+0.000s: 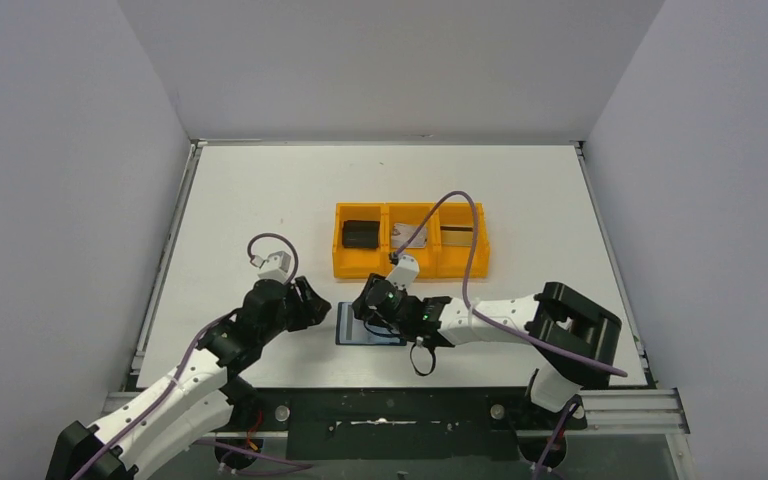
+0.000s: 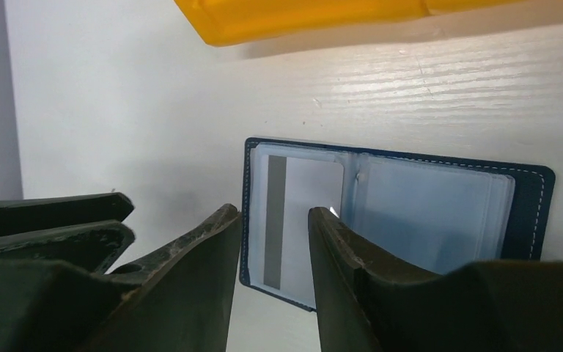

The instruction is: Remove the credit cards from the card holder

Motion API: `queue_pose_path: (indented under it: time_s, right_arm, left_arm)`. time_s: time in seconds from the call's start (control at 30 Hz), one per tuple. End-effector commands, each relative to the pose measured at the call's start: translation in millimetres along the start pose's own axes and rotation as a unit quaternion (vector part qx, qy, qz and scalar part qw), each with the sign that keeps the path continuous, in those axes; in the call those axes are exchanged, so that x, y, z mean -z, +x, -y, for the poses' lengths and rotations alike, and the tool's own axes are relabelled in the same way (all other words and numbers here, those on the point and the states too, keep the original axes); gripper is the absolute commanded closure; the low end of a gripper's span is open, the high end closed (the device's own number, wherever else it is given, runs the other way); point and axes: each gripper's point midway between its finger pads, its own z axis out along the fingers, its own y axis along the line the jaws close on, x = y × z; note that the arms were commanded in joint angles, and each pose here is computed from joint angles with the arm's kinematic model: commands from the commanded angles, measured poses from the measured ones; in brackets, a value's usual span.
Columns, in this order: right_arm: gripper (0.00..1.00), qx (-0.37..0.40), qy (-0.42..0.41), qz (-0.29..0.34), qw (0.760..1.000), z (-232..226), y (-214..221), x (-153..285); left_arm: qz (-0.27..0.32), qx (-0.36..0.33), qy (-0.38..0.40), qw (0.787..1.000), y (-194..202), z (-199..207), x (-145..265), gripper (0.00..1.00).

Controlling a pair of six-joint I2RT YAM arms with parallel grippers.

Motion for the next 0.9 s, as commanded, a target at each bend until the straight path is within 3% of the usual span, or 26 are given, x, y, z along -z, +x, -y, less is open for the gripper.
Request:
queue_pose_path:
  time_s: [0.0, 0.33, 0.63, 0.87]
  right_arm:
    - [0.61, 0.02, 0.018, -0.015, 1.0, -6, 6, -5]
    - [0.65, 0.026, 0.067, -0.046, 0.996, 18, 29, -15]
    - [0.66, 0.04, 0.106, -0.038, 0.993, 32, 29, -13]
    - [0.67, 0.022, 0.078, -0.026, 0.996, 27, 25, -7]
  left_arm:
    - [0.011, 0.011, 0.009, 1.0, -7, 1, 5, 0.51]
    - [-0.02, -0.004, 0.087, 0.996, -2, 32, 1, 0.52]
    - [-0.065, -0.016, 0.118, 0.991, 9, 47, -9, 0.58]
    - [-0.102, -0.021, 0.126, 0.987, 22, 50, -18, 0.63]
